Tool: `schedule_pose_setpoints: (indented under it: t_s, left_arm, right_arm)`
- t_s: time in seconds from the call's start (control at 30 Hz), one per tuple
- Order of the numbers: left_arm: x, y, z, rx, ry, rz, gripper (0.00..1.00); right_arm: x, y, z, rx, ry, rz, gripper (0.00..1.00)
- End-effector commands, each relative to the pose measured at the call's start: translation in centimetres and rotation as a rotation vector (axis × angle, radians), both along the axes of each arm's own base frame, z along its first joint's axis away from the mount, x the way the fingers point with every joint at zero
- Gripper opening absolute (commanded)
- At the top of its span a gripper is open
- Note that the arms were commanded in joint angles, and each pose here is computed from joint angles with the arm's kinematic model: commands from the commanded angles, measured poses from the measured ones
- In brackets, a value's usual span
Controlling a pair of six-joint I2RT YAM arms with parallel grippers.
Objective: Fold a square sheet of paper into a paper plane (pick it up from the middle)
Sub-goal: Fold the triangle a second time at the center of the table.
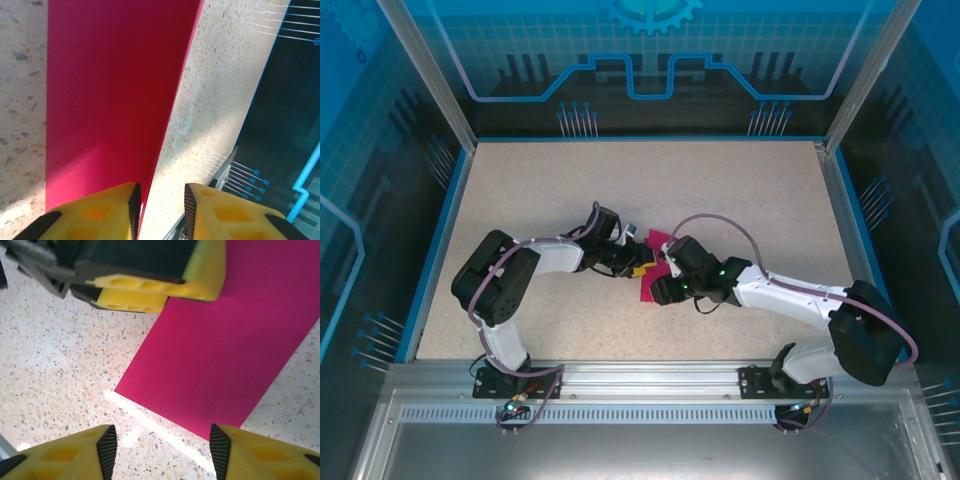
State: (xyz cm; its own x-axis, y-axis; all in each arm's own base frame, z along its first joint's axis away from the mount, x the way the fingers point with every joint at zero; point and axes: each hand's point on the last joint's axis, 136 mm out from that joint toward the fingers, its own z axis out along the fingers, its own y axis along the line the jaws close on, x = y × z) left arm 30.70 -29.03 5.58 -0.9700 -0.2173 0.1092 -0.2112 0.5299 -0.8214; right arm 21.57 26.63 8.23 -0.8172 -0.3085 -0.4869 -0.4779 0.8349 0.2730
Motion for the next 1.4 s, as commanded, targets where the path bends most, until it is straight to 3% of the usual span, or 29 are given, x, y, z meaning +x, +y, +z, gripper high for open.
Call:
schedule_pose_setpoints:
  t_s: [0.0,0.27,0.73,1.37]
  left_arm:
    - [-0.7,-0.2,0.1,-0.015,0.036,-0.007,0.31]
    - [-0.6,-0.3,0.1,-0.011,0.041,-0.007,0.30]
    - [-0.5,-0.4,0.3,-0.012,0.040,-0.010,0.31]
    - [-0.5,-0.3,0.5,-0.002,0.041,-0.015,0.32]
  right_arm:
    - [0.0,0.9,1.2,-0.080,-0.137,0.075,0.59]
    - [-1.0,3.9,0.5,-0.169,-0.191,0.166,0.65]
    - [-0.4,4.3,-2.0,-0.353,-0.238,0.149,0.61]
    - [0.3,2.8,-0.7,-0.382,-0.272,0.098,0.20]
